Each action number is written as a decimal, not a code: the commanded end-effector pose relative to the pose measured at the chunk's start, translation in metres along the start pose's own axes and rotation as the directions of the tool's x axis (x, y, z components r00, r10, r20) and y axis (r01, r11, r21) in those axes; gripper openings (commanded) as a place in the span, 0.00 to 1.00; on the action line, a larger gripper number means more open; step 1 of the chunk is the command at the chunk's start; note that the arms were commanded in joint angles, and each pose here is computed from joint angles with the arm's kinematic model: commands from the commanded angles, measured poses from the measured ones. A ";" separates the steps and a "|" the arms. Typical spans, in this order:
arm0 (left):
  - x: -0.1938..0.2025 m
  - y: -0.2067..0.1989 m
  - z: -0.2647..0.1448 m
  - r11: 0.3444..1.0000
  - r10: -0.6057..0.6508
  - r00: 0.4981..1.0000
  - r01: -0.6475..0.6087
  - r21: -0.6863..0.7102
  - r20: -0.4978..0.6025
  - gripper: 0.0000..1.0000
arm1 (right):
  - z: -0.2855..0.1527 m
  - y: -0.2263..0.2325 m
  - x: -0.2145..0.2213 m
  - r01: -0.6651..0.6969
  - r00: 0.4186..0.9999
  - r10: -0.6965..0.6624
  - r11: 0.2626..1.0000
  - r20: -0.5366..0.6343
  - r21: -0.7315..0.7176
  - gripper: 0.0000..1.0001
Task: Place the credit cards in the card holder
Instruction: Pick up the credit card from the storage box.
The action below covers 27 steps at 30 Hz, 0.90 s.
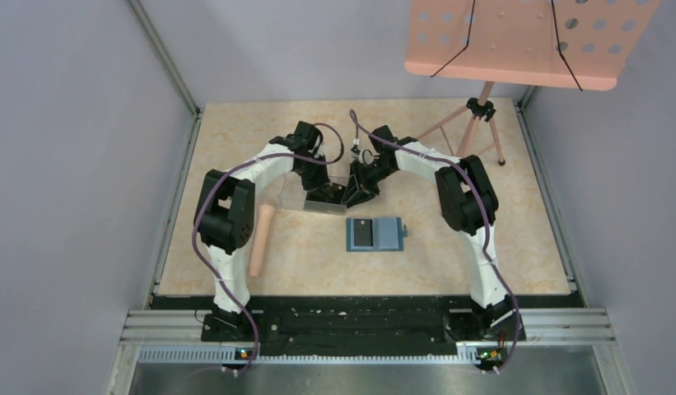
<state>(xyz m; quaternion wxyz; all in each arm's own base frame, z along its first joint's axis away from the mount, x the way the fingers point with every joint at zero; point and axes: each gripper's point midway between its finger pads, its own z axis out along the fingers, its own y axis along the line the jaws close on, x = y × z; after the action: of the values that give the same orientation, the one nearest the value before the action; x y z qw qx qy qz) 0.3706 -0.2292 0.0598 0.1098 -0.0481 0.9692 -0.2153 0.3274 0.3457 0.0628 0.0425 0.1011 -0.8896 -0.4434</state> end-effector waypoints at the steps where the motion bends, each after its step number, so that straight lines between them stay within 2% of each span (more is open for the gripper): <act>1: 0.000 -0.044 -0.016 0.980 0.068 0.997 -0.071 0.184 0.018 0.18 | -0.006 0.024 0.000 0.094 0.995 -0.093 0.995 0.022 -0.041 0.26; 14: 0.005 -0.053 -0.015 0.967 0.093 0.996 -0.094 0.235 0.015 0.15 | -0.006 0.024 0.000 0.092 0.996 -0.092 0.995 0.021 -0.041 0.25; 24: 0.016 -0.033 0.002 0.988 0.079 0.995 -0.070 0.140 -0.057 0.18 | -0.006 0.024 0.001 0.091 0.996 -0.090 0.995 0.021 -0.040 0.26; 27: 0.017 -0.033 0.004 0.989 0.077 0.995 -0.069 0.133 -0.062 0.12 | -0.007 0.024 0.001 0.095 0.995 -0.094 0.995 0.023 -0.040 0.26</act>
<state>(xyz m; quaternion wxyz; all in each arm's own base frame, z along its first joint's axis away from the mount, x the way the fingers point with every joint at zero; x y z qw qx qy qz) 0.3566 -0.2591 0.0671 0.0924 -0.0050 0.9567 -0.2760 0.3243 0.3471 0.0630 0.0448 0.1058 -0.8876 -0.4460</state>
